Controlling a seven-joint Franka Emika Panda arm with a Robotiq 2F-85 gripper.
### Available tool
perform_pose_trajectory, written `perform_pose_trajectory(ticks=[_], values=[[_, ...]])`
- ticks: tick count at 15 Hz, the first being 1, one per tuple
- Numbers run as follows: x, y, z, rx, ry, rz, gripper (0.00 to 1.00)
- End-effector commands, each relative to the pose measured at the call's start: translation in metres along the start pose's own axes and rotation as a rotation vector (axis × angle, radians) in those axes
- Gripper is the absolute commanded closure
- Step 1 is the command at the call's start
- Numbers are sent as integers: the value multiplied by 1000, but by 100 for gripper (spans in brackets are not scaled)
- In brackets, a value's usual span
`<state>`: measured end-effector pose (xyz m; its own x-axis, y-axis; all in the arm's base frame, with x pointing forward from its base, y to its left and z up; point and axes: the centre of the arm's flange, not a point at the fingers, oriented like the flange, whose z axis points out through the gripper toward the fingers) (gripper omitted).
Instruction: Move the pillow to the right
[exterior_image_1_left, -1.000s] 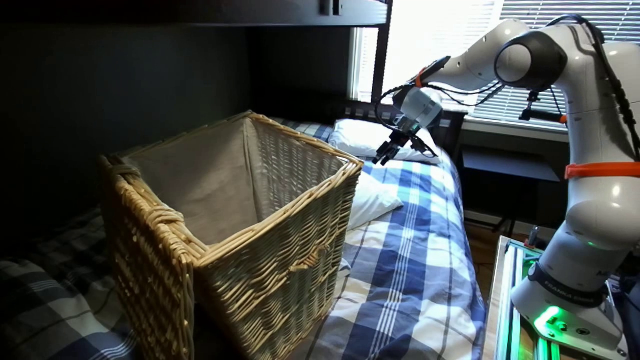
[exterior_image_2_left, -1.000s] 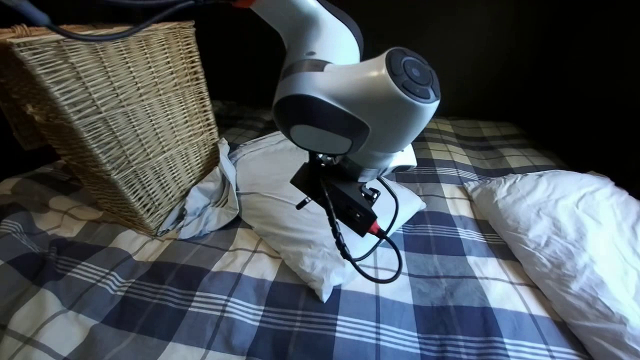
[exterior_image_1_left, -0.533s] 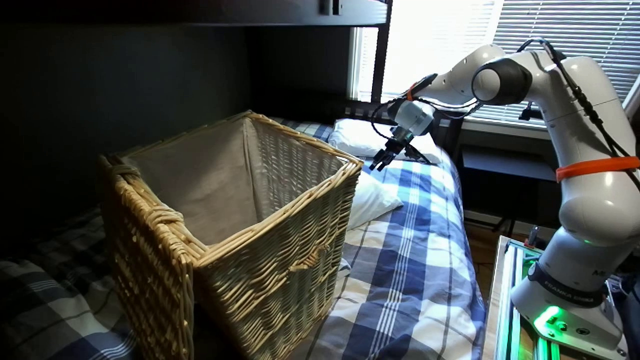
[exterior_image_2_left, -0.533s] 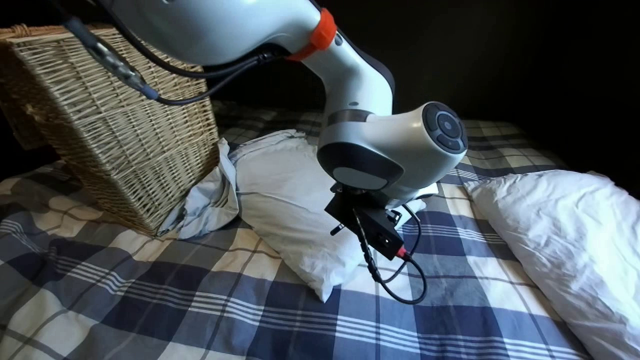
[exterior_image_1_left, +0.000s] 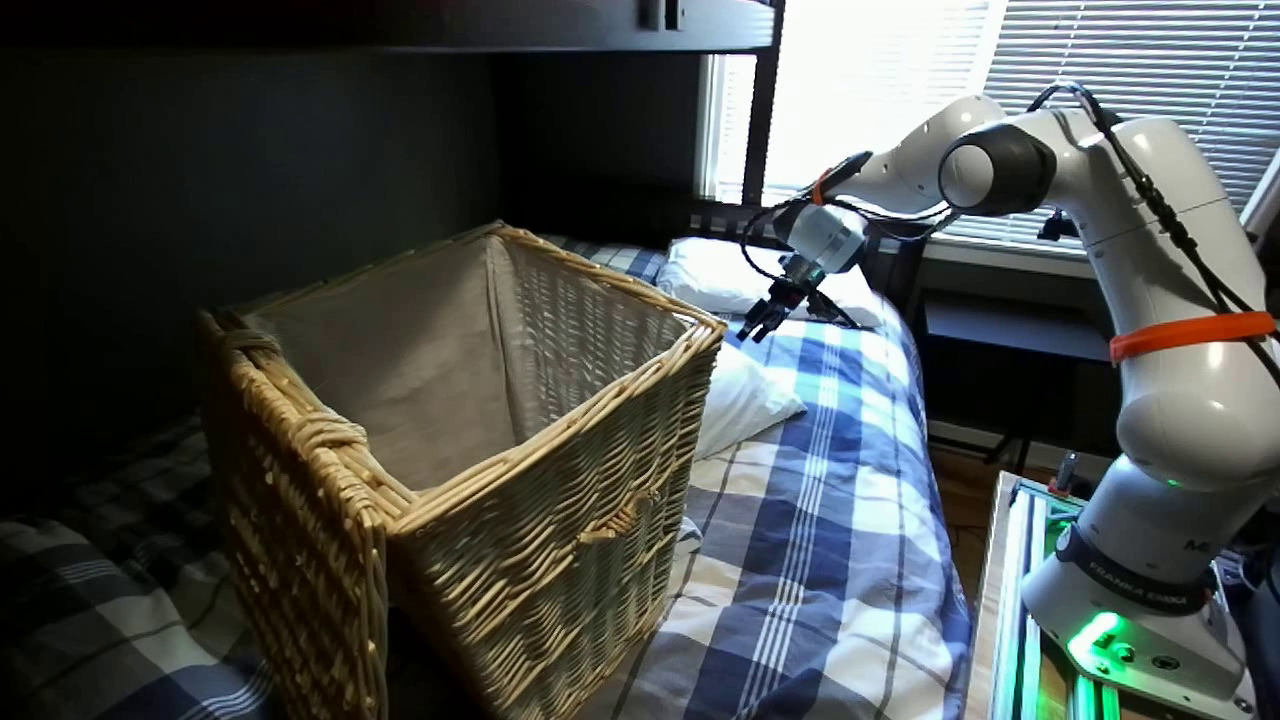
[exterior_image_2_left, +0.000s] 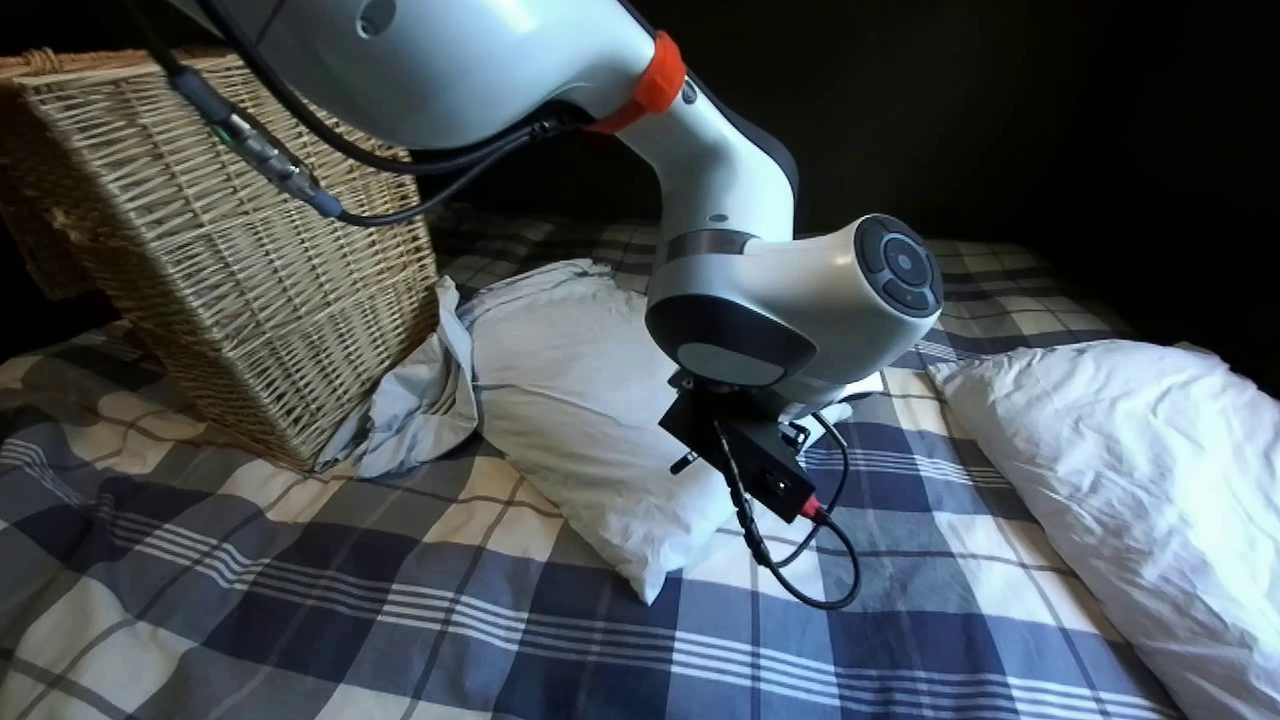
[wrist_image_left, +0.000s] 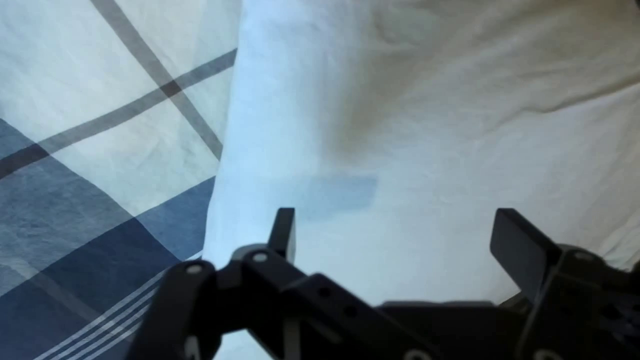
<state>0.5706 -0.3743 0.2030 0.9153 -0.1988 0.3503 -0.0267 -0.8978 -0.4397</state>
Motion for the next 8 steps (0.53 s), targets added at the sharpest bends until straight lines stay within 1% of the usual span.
perform_pose_trajectory(ticks=[1,7,8], values=[[2,5,2,-10,-7,15,0],[10,44,20,22,-4,41,0],[10,50,24,16,1,39,0]])
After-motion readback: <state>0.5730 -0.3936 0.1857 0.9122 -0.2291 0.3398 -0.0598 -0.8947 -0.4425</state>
